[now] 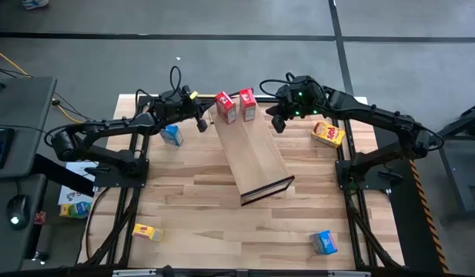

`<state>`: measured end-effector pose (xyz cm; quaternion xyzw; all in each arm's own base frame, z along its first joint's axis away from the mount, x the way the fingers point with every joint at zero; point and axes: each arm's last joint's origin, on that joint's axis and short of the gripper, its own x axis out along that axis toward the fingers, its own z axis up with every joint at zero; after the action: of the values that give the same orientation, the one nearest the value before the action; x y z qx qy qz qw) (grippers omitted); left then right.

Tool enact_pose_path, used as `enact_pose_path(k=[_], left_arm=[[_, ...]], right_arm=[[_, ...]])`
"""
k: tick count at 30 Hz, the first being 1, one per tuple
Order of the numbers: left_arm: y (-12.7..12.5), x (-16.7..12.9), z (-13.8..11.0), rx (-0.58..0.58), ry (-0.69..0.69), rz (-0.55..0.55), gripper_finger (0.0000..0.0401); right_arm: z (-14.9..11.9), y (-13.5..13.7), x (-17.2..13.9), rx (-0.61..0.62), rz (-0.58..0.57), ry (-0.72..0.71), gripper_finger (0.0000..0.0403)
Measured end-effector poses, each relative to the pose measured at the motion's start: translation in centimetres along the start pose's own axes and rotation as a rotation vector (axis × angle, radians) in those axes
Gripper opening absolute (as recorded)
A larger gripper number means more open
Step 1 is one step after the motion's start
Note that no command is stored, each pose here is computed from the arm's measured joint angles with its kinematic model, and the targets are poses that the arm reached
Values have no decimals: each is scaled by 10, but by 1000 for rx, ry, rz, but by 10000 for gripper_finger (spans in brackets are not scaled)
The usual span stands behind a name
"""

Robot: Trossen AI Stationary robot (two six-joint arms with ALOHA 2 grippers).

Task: Stack cereal on shelf
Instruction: Put the red cereal box aligned with the other red cereal box on the shelf

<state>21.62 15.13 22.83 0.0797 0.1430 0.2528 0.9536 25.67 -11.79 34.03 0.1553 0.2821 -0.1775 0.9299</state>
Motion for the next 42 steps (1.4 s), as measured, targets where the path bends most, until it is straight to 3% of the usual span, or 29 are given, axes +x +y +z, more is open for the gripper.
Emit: enact_pose_path(k=[4, 9, 13, 16, 25, 42], left_arm=[[-1, -3, -1, -14, 17, -39, 0], [2, -12, 7, -114, 13, 47, 0], [-8, -13, 10, -219, -10, -58, 0], [-13, -11, 10, -255, -4, -74, 0], [-20, -9, 16, -262, -56, -52, 0], [-14, 10, 3, -286, -53, 8, 0]], right_arm=[[0, 0, 0, 0, -1, 0, 0], [0, 0, 0, -4, -2, -1, 0], [0, -1, 0, -22, -18, -4, 0], [0, -1, 0, -22, -32, -5, 0], [0, -1, 0, -22, -32, -5, 0], [0, -1, 0, -22, -32, -8, 0]])
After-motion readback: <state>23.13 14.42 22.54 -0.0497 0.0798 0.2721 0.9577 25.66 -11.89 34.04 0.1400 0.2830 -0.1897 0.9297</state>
